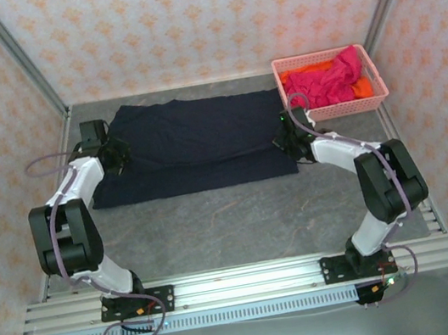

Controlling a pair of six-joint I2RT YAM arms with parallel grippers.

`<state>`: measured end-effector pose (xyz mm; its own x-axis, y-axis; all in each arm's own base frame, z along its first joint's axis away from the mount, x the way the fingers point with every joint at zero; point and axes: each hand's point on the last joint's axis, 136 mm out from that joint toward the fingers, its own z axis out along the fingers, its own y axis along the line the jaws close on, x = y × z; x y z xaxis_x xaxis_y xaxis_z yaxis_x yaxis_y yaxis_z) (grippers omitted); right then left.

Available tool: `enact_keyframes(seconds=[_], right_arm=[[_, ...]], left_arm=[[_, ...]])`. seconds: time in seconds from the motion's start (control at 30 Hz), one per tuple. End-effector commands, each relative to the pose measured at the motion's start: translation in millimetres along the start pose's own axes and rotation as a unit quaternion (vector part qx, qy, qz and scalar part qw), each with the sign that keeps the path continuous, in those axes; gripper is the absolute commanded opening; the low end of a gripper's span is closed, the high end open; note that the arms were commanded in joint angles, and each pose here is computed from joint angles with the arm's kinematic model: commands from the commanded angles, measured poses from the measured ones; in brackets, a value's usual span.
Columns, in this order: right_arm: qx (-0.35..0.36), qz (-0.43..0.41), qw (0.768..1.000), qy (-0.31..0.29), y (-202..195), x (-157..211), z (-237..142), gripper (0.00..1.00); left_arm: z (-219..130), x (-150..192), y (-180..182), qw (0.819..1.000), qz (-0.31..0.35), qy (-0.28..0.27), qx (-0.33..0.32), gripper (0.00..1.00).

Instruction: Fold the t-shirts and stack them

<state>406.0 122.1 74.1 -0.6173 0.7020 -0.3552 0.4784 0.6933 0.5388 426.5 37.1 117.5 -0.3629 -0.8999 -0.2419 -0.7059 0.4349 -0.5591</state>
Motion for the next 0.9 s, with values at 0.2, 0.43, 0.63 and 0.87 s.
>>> enact_keyframes(seconds=[0.2,0.43,0.63,0.87], right_arm=[[-0.005,0.001,1.000,-0.010,9,-16,15,0.00],[-0.001,0.004,1.000,-0.006,9,-19,25,0.00],[0.007,0.008,1.000,0.002,4,-15,33,0.00],[-0.009,-0.006,1.000,0.001,14,-19,29,0.32]], left_arm=[[9,-13,-23,1.000,0.001,-0.022,0.015,0.00],[30,-10,-24,1.000,0.008,-0.009,0.003,0.00],[42,-8,-26,1.000,0.011,-0.001,0.004,0.00],[60,-3,-30,1.000,0.007,0.018,0.011,0.17]])
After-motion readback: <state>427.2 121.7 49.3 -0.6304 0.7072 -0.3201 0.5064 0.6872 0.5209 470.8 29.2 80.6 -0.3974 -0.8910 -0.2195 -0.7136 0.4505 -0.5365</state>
